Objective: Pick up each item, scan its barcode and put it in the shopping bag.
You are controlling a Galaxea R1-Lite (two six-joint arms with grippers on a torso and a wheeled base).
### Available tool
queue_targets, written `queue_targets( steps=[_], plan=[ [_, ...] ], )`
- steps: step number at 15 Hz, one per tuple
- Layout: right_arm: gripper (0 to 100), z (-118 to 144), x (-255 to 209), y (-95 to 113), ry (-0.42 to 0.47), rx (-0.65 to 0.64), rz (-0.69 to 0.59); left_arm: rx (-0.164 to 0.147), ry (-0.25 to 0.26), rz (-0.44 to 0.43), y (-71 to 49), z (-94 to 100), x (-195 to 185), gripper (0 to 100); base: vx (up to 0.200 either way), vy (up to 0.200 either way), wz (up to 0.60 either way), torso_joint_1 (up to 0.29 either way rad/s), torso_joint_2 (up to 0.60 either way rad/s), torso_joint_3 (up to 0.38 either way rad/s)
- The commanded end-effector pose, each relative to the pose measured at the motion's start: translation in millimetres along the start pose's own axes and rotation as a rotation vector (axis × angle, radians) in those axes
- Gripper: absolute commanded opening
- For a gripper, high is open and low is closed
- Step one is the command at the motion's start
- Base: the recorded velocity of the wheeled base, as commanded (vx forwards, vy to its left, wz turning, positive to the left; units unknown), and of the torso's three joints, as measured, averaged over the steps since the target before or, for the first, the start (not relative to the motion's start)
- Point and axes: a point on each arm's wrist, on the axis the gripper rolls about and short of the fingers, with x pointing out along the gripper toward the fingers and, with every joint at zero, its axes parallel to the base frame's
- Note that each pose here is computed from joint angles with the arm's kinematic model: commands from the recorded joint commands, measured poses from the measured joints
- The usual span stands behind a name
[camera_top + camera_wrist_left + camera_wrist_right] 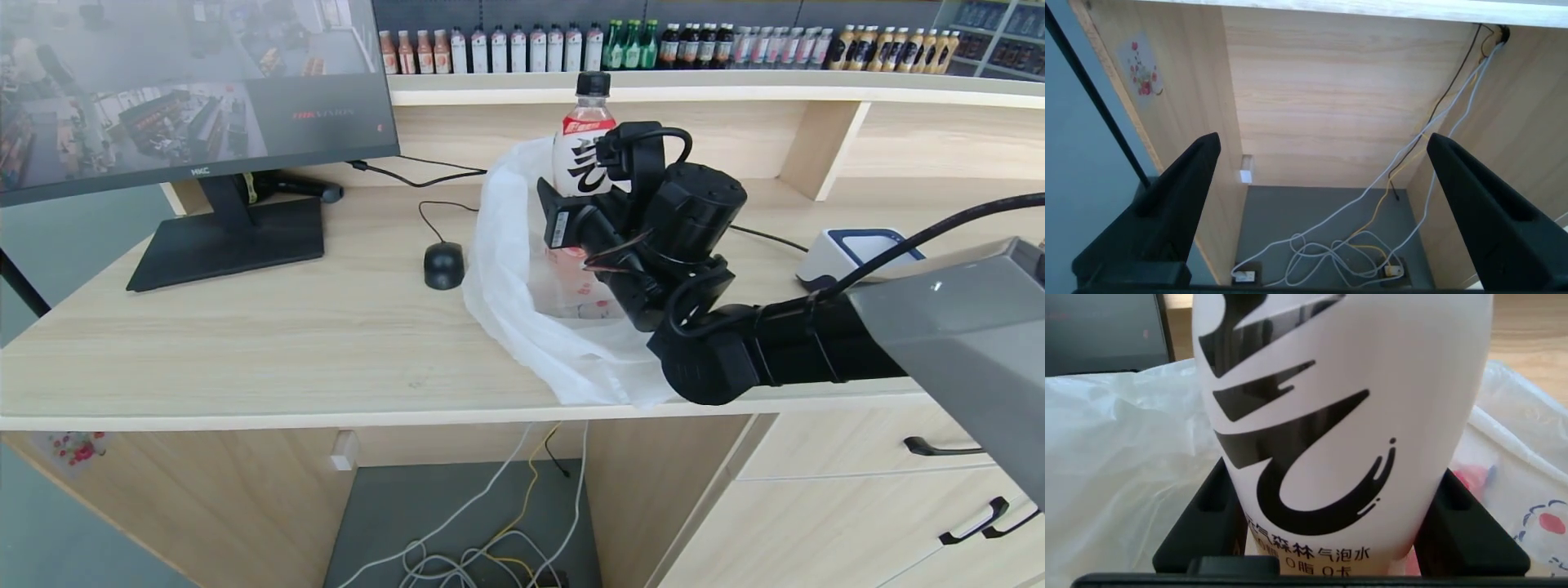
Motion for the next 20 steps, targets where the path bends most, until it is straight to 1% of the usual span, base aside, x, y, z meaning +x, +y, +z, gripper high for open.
queue_targets(
  steps=[1,3,5,10,15,20],
  plan=[
    [0,2,8,6,-0.017,0.007,0.005,0.0,-0.001,0.0,0.0,0.1,0,100,0.0,0.0,0.0,0.0,0.0,0.0],
    [0,-3,13,7,-0.021,0.008,0.006,0.0,0.001,0.0,0.0,-0.1,0,100,0.0,0.0,0.0,0.0,0.0,0.0],
    [0,-13,13,8,0.0,0.002,0.01,0.0,-0.001,0.0,0.0,0.1,0,100,0.0,0.0,0.0,0.0,0.0,0.0],
    [0,-25,12,12,0.02,0.004,0.024,0.0,-0.001,0.0,0.0,0.1,0,100,0.0,0.0,0.0,0.0,0.0,0.0],
    [0,-31,9,15,0.04,0.0,0.032,-0.002,-0.001,0.0,0.0,0.1,0,100,0.0,0.0,0.0,0.0,0.0,0.0],
    [0,-30,9,15,0.04,0.0,0.033,0.0,-0.001,0.0,0.0,0.1,0,100,0.0,0.0,0.0,0.0,0.0,0.0]
  ],
)
